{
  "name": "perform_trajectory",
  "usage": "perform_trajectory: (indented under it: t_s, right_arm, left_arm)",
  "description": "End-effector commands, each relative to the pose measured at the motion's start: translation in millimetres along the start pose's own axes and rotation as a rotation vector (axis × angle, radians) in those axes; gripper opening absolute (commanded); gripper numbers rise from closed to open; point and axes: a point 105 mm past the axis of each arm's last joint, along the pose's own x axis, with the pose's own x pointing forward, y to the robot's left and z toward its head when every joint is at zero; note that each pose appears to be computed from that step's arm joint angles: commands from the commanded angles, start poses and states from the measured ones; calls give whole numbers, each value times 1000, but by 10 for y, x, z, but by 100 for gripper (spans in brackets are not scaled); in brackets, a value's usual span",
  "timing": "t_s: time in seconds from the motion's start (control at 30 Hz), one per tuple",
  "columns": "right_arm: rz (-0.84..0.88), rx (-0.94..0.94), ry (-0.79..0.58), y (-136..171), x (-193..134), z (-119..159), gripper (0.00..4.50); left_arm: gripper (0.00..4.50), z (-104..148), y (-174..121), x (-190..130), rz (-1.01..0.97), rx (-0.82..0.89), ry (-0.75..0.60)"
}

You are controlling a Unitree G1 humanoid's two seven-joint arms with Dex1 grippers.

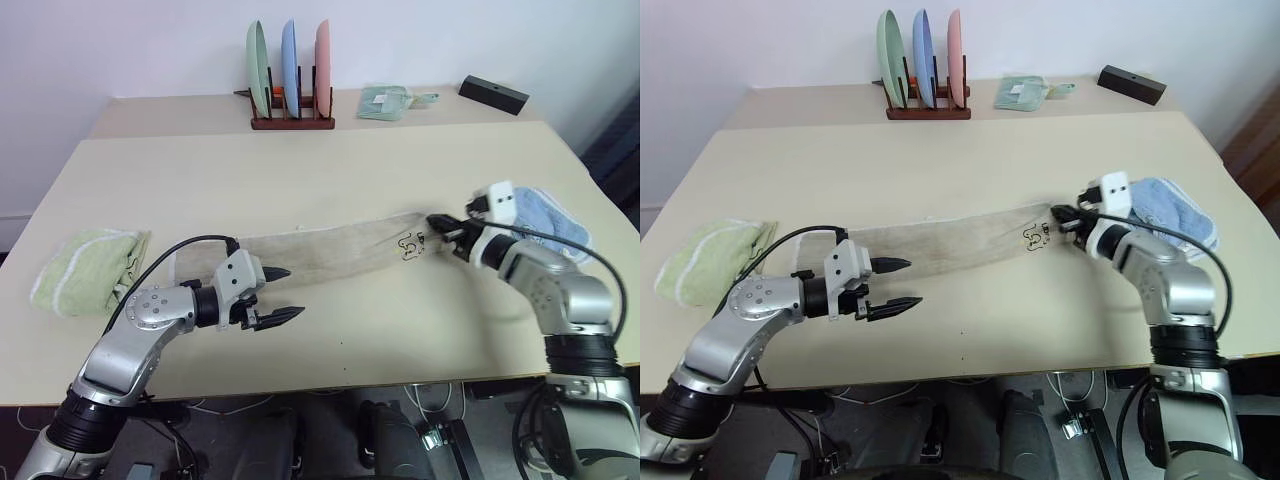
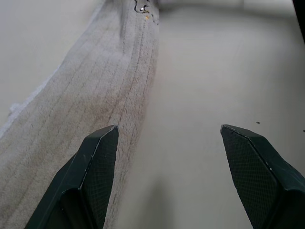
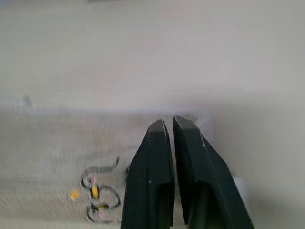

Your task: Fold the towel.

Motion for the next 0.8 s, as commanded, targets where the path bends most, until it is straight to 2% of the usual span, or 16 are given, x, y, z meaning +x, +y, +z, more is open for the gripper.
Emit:
perform_trajectory:
  t_s: [0.03, 0.13, 0.27, 0.4, 0.47, 0.57, 0.67, 0.8]
  right_arm:
    - [-11, -72, 12, -27, 58, 26, 5]
    - [-52, -120, 135, -118, -3, -242, 5]
    - [-43, -123, 173, -124, -204, -336, 5]
    - [-39, -166, 161, -94, -341, -303, 5]
    - [-32, -106, 75, -81, -398, -119, 5]
    - [42, 73, -17, 20, -562, 80, 88]
    - [75, 268, 10, 75, -702, 37, 238]
    - [18, 488, 66, 104, -754, -152, 431]
  left_arm:
    - [352, 76, -6, 5, -2, 29, -16]
    - [352, 64, 3, -18, 6, 28, -9]
    - [352, 44, -10, -52, 11, 19, -3]
    - [352, 35, -29, -45, 4, 12, -4]
    - [352, 39, -24, -25, -5, 16, -6]
    - [352, 45, 4, -12, -9, 21, -7]
    - [352, 42, 10, -12, -11, 23, -7]
    - [352, 35, 8, -10, -13, 20, -8]
